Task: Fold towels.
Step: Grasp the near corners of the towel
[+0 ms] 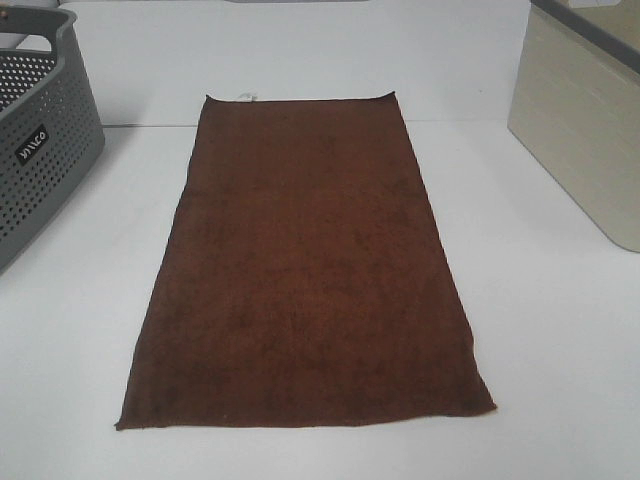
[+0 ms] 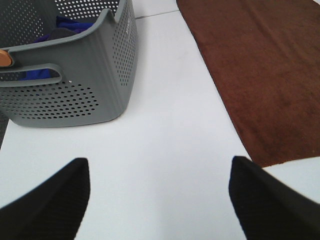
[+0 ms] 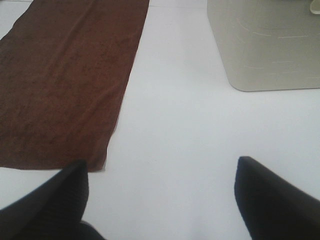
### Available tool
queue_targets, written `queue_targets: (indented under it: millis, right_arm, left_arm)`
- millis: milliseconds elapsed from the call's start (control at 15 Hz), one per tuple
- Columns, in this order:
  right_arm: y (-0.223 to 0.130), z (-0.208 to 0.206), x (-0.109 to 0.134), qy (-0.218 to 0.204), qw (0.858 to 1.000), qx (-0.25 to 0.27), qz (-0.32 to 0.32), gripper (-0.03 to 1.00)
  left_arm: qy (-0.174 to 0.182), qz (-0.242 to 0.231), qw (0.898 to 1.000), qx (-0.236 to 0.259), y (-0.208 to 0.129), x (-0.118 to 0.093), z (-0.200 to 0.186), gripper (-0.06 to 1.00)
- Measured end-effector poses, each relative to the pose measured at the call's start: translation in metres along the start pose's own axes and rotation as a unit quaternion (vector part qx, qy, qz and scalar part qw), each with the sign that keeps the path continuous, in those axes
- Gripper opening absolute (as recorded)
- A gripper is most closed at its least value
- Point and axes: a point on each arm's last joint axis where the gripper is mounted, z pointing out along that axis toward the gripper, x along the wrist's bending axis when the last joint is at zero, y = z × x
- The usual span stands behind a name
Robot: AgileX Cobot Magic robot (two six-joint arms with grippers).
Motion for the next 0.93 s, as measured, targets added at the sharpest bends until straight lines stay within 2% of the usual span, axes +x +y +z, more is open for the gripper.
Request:
queue_targets:
  millis: [933]
  right_arm:
    - [0.0000, 0.0000, 0.0000, 0.000, 1.000, 0.000, 0.000, 0.76]
  left_arm:
    - [0.000, 0.000, 1.000, 0.000, 0.0000, 0.0000, 0.0000, 0.73]
